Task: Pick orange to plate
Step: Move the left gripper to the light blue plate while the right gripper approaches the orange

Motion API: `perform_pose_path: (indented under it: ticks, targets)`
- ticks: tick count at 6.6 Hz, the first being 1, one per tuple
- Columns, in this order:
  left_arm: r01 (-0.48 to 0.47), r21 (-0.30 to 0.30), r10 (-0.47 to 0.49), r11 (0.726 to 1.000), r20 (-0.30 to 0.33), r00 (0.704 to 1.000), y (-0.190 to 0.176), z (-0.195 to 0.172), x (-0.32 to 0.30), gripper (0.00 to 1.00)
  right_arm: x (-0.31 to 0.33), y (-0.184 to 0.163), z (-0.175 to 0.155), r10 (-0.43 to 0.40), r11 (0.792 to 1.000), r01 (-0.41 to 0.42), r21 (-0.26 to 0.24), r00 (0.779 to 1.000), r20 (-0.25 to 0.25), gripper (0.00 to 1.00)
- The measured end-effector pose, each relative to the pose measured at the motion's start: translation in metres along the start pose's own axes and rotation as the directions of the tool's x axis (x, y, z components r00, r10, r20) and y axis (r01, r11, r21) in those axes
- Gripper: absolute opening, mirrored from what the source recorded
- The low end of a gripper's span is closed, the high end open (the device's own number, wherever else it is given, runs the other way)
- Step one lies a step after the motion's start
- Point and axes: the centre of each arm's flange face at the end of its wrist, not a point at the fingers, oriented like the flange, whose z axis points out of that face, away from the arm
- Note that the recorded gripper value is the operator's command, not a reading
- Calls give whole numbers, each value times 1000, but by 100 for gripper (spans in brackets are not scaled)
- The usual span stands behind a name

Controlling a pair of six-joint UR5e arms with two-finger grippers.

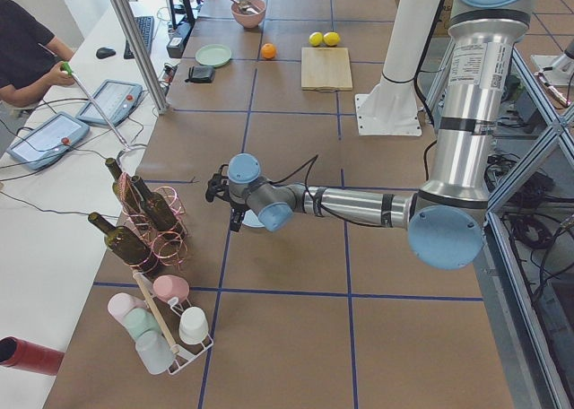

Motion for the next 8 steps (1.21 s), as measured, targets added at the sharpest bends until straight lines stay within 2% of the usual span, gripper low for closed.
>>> perform_pose_path:
  ticks: [2, 4, 5, 6, 7, 8]
  targets:
    - [17, -18, -17, 1000, 31, 999, 18, 29, 15, 99, -4, -3, 1, -8, 1000, 8, 0, 1000, 2, 100]
    - [25, -37, -23, 999, 50, 998, 25, 42, 12, 98, -6, -4, 0, -9, 1000, 9, 2, 1000, 6, 100]
    - [31, -47, -28, 998, 59, 998, 26, 48, 7, 89, -8, -5, -1, 6, 1000, -6, 4, 1000, 16, 100]
    - [35, -52, -31, 998, 64, 997, 26, 52, 4, 64, -11, -6, -2, 29, 1000, -29, 7, 999, 29, 100]
    - [36, -54, -33, 998, 66, 997, 26, 53, 3, 25, -14, -6, -4, 40, 999, -40, 11, 999, 37, 100]
    - [37, -54, -33, 998, 65, 997, 27, 52, 2, 3, -16, -7, -5, 42, 999, -42, 13, 998, 39, 100]
